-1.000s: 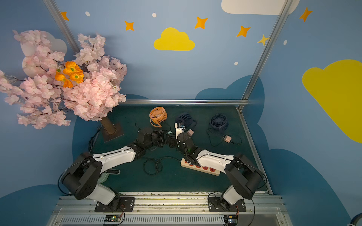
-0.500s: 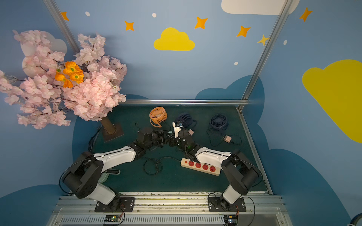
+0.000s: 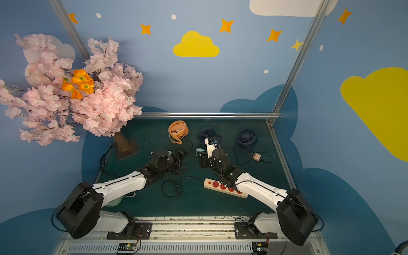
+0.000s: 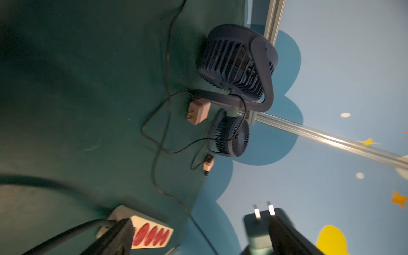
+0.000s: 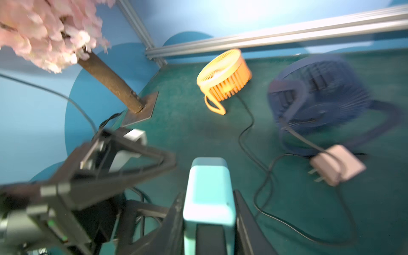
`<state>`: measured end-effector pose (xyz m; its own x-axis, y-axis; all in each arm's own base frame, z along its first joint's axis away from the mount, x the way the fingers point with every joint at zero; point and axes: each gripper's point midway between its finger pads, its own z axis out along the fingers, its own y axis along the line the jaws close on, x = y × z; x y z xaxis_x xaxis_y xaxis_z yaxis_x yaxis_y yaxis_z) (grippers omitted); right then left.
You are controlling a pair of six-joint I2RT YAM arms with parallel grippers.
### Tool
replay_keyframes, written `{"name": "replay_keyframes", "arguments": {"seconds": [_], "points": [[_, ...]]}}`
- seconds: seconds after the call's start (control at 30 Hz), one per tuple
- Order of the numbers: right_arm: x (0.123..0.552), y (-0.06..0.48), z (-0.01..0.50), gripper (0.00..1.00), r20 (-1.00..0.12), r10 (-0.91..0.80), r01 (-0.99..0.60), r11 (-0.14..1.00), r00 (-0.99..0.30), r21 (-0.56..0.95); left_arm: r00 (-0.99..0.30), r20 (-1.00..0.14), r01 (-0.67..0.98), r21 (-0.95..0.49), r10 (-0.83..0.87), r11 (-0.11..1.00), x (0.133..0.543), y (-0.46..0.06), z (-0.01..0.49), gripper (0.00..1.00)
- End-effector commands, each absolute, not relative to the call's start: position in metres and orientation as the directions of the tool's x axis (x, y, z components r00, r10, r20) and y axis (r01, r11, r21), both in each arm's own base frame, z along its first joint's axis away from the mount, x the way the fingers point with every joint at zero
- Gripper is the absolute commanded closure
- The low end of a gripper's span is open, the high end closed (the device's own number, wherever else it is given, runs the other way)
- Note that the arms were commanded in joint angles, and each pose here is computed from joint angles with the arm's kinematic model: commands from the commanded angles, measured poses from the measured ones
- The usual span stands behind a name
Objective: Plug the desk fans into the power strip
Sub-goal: Adjust the plug, then move the socket to the center of the board.
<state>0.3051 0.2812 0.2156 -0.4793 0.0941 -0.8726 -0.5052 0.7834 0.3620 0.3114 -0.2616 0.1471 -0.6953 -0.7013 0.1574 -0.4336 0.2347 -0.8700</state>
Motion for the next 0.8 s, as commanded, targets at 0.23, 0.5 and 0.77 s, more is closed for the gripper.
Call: {"name": "replay_keyframes", "arguments": {"seconds": [0.23,0.5,0.77], "points": [[0.285,0.213,0.210,1.00,-0.839,0.052,-0.381,0.874,-0.542,0.300,-0.784,-0.022,-0.438,-0.689,-0.620,0.578,0.207,-0.269,0.083,0.07],[0.283,0.217,0.215,1.00,-0.831,0.113,-0.382,0.849,-0.545,0.365,-0.798,-0.068,-0.386,-0.707,-0.599,0.593,0.222,-0.305,0.061,0.22],[0.274,0.205,0.199,1.00,-0.818,0.108,-0.352,0.865,-0.564,0.357,-0.766,-0.121,-0.366,-0.725,-0.631,0.583,0.252,-0.318,0.047,0.39]]}}
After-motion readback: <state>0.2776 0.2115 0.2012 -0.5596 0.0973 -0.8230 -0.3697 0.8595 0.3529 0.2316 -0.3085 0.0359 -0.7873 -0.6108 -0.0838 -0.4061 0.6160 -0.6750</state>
